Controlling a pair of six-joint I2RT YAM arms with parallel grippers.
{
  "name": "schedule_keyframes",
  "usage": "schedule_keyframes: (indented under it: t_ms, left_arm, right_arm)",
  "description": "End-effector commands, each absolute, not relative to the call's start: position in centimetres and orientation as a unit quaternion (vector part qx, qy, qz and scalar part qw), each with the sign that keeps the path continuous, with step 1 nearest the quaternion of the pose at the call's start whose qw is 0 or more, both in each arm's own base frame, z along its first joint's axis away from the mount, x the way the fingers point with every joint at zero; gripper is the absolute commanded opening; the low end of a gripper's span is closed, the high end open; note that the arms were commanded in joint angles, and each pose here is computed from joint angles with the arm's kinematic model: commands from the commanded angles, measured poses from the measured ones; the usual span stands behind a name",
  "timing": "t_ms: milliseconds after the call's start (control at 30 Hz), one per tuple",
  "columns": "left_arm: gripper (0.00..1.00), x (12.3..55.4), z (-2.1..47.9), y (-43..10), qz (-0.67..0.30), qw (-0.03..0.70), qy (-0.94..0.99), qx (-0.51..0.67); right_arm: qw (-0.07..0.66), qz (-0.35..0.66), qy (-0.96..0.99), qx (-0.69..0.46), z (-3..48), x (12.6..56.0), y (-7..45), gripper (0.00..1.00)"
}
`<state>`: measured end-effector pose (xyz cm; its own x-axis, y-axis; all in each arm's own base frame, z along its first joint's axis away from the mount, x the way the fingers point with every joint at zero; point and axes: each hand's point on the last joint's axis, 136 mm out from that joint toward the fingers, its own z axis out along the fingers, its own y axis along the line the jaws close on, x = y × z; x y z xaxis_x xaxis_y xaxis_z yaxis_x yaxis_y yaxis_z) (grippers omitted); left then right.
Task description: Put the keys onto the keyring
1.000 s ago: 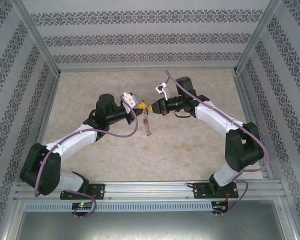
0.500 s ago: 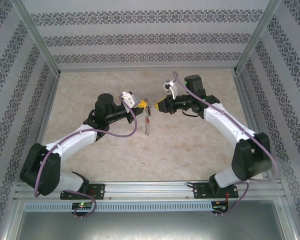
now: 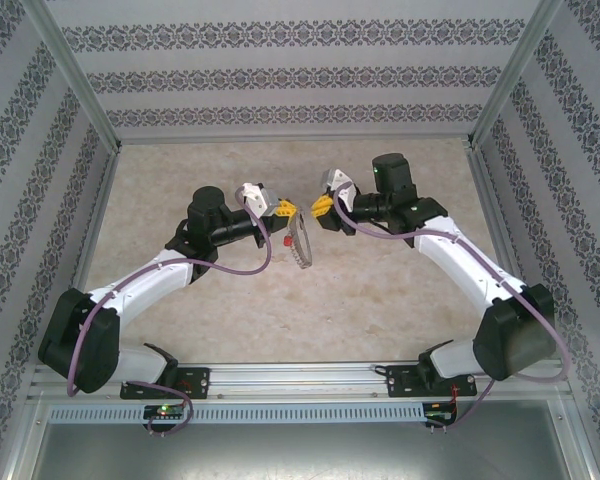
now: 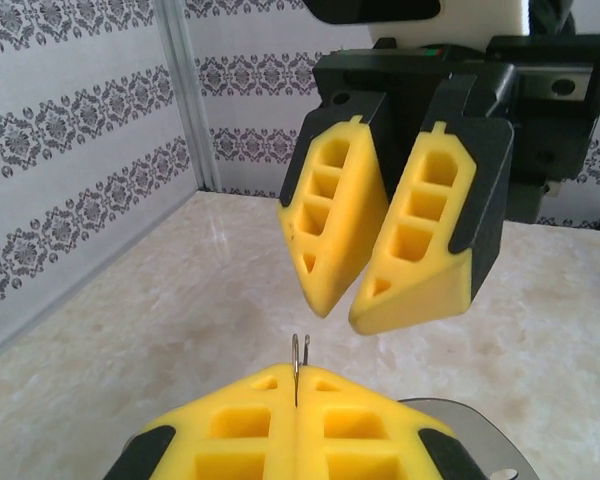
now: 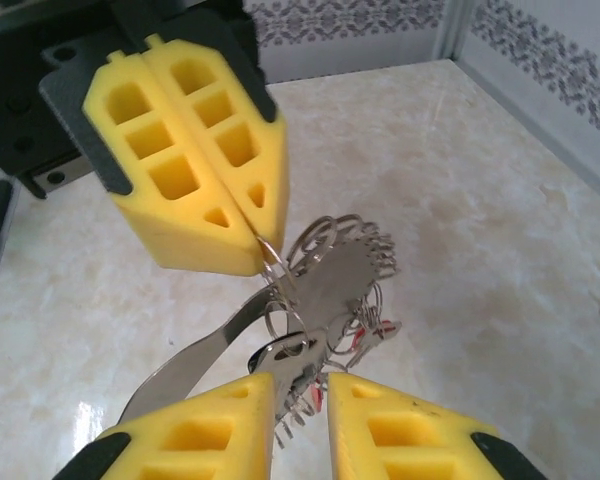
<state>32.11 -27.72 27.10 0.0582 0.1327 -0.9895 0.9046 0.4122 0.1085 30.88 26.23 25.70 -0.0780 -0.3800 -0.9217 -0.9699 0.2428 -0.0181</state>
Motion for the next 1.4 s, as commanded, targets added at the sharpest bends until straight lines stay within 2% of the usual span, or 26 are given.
schedule_keyframes:
  t_ms: [0,300,500,967,1367]
  left_arm:
    - [0.0,30.9,30.1,-28.4,-0.348,0.61,0.555,0.446]
    - [0.0,30.7,30.2,-28.9,-0.357,0.602,0.546,0.46]
    - [0.0,31.0,30.2,-29.0,-0.358,0.602,0.545,0.461]
    - [0.0,30.9,29.9,-28.9,-0.356,0.598,0.549,0.462]
    - [0.0,30.5,30.0,-28.8,-0.355,0.598,0.549,0.464]
  right_arm:
    - [0.467,0.337,0.576,-0.58,27.3,30.2,27.5,0.2]
    - [0.463,0.361,0.551,-0.593,28.0,29.8,28.3,0.2]
    - [0.448,0.386,0.543,-0.595,28.0,28.9,28.5,0.28]
    - [0.432,0.399,0.554,-0.59,27.3,28.3,28.1,0.35]
    - [0.425,0.393,0.565,-0.588,26.8,28.3,27.9,0.33]
